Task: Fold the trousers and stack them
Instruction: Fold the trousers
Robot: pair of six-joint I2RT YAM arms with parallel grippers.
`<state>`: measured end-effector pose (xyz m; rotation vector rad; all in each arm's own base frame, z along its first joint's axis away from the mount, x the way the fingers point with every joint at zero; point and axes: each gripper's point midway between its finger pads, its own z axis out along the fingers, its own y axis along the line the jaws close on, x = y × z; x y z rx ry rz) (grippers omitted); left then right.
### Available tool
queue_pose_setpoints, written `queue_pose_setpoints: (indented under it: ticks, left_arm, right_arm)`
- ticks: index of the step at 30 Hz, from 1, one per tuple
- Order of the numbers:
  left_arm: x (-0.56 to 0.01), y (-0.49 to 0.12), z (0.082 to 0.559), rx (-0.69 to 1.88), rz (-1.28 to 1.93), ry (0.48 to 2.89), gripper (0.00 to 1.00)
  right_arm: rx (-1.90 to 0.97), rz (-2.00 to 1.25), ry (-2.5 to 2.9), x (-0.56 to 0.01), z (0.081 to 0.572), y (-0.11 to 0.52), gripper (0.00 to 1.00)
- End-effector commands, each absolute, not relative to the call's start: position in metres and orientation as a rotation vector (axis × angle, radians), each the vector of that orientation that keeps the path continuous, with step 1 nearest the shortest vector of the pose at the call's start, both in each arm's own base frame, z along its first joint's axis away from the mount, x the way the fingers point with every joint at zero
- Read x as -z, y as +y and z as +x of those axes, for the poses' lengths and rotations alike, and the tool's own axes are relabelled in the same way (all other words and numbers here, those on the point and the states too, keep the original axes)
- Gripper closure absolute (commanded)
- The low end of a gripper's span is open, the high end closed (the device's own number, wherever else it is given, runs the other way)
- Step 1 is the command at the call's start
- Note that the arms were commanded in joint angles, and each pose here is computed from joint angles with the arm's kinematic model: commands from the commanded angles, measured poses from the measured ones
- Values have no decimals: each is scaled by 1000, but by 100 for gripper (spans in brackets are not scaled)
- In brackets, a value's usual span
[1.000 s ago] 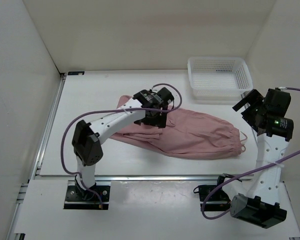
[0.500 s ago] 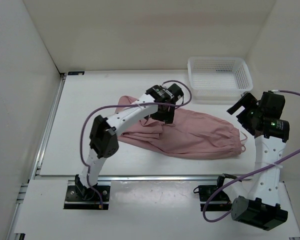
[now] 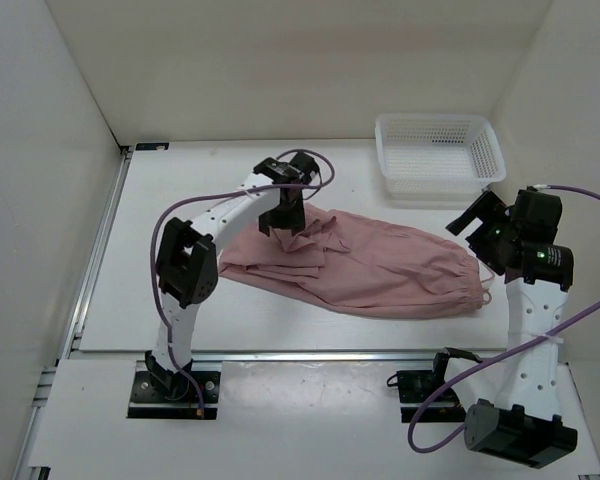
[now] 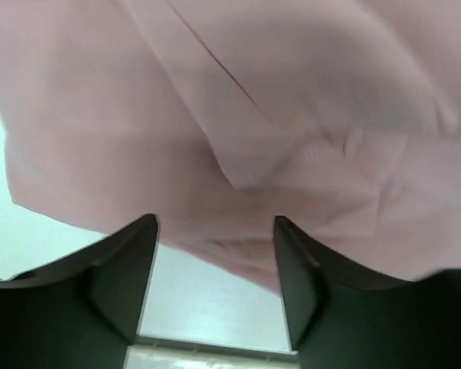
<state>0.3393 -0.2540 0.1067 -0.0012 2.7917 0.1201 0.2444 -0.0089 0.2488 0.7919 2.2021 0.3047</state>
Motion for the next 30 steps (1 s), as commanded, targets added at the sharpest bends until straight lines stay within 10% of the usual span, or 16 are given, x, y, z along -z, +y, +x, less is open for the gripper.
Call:
queue_pose_setpoints:
  ticks: [1, 8, 15, 22, 30]
  left_arm:
    - [-130, -266, 362, 31, -66, 2710, 31]
    - [-97, -282, 375, 46, -32, 2780, 1]
    - [-95, -288, 377, 70, 0, 2790, 21]
    - [-107, -279, 387, 20, -12, 2754, 83]
    - [-151, -284, 407, 111, -10, 2656, 90]
  right_arm:
    - [-325, 755, 2201, -251, 249, -5, 1]
    - [-347, 730, 2211, -251, 249, 1, 1]
    - [-382, 698, 2224, -252, 249, 10, 1]
    - [-386, 688, 2228, -252, 249, 12, 1]
    - [-404, 698, 2239, -246, 249, 15, 1]
